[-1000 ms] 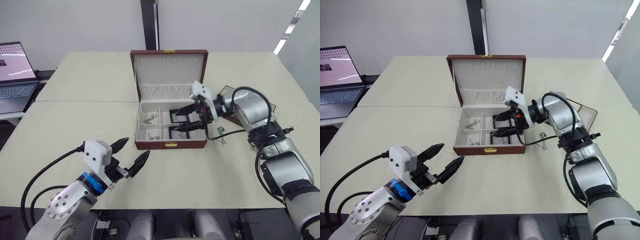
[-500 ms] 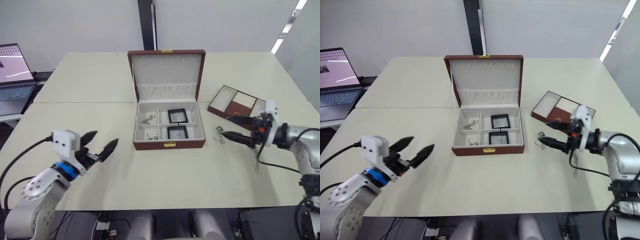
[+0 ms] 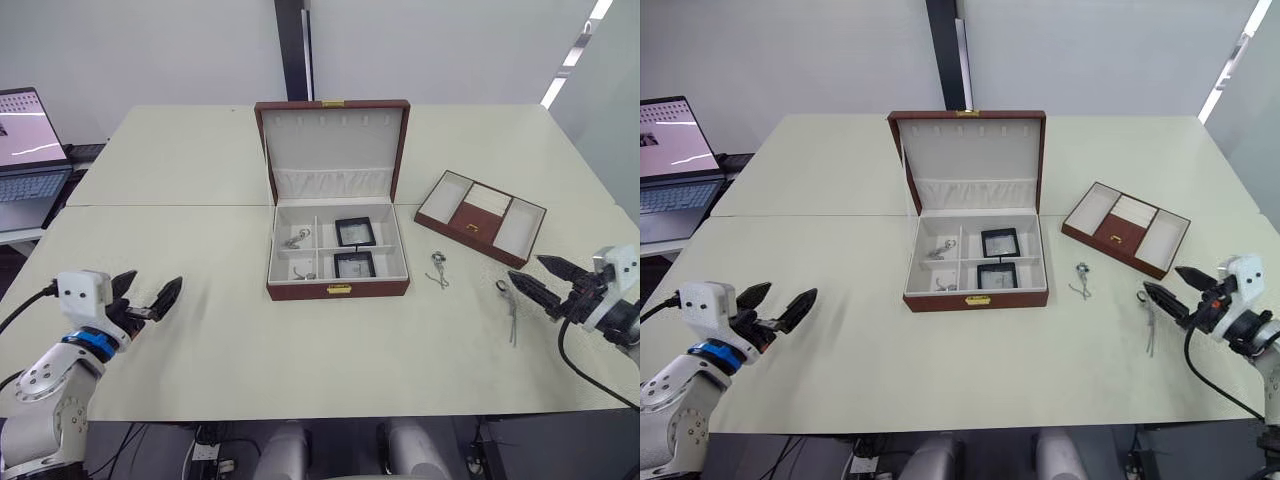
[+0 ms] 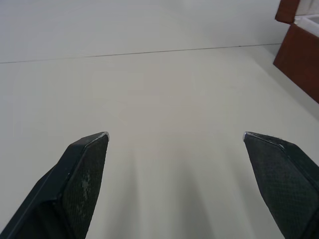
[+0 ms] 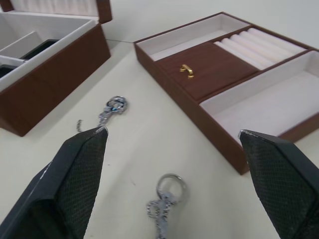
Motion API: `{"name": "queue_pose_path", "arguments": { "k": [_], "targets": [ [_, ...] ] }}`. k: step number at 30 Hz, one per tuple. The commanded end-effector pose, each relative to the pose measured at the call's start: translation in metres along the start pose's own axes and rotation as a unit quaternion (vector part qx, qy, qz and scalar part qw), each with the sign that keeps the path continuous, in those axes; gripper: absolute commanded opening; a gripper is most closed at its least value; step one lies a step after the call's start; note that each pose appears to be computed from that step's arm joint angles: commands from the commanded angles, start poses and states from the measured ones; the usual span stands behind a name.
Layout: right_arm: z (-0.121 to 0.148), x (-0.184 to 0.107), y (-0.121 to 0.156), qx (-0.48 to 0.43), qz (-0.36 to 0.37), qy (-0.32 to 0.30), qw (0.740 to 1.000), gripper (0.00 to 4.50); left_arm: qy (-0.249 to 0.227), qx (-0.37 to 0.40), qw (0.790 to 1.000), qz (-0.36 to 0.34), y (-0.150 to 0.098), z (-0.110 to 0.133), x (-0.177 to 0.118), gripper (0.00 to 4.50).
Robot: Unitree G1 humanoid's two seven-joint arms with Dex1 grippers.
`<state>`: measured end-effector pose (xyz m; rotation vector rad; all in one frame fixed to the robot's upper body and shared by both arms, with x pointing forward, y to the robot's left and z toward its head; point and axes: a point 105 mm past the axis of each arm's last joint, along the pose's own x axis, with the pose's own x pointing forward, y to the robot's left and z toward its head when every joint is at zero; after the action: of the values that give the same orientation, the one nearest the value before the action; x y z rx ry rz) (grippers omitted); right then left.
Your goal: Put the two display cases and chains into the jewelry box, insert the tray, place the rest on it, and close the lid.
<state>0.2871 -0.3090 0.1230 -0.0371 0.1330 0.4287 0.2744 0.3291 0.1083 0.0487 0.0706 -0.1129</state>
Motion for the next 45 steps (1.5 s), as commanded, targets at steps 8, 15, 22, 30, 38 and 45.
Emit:
{"name": "queue_pose_path", "arguments": {
  "k": [8,15,22,30,38,45],
  "targets": [
    [-0.006,-0.01,-0.031,-0.022,-0.117,-0.043,0.992,4.47,-0.037,0.012,0.994,0.098,0.025,0.001,-0.006,4.5],
    [-0.014,-0.009,-0.033,-0.02,-0.114,-0.034,0.993,4.47,-0.036,0.017,0.995,0.088,0.019,0.004,-0.005,4.5],
    [-0.008,-0.008,-0.03,-0.022,-0.107,-0.042,0.993,4.47,-0.039,0.012,0.997,0.067,0.01,0.009,-0.001,4.5],
    [0.022,0.003,-0.011,-0.045,0.01,-0.014,0.999,4.47,-0.07,0.043,0.991,-0.102,-0.05,0.051,0.021,4.5],
    [0.056,0.023,0.007,-0.108,0.135,0.058,0.983,4.47,-0.084,0.087,0.942,-0.312,-0.133,0.08,0.028,4.5],
    [0.051,0.046,0.006,-0.141,0.187,0.145,0.961,4.47,-0.089,0.109,0.877,-0.459,-0.195,0.075,0.016,4.5]
  ]
}}
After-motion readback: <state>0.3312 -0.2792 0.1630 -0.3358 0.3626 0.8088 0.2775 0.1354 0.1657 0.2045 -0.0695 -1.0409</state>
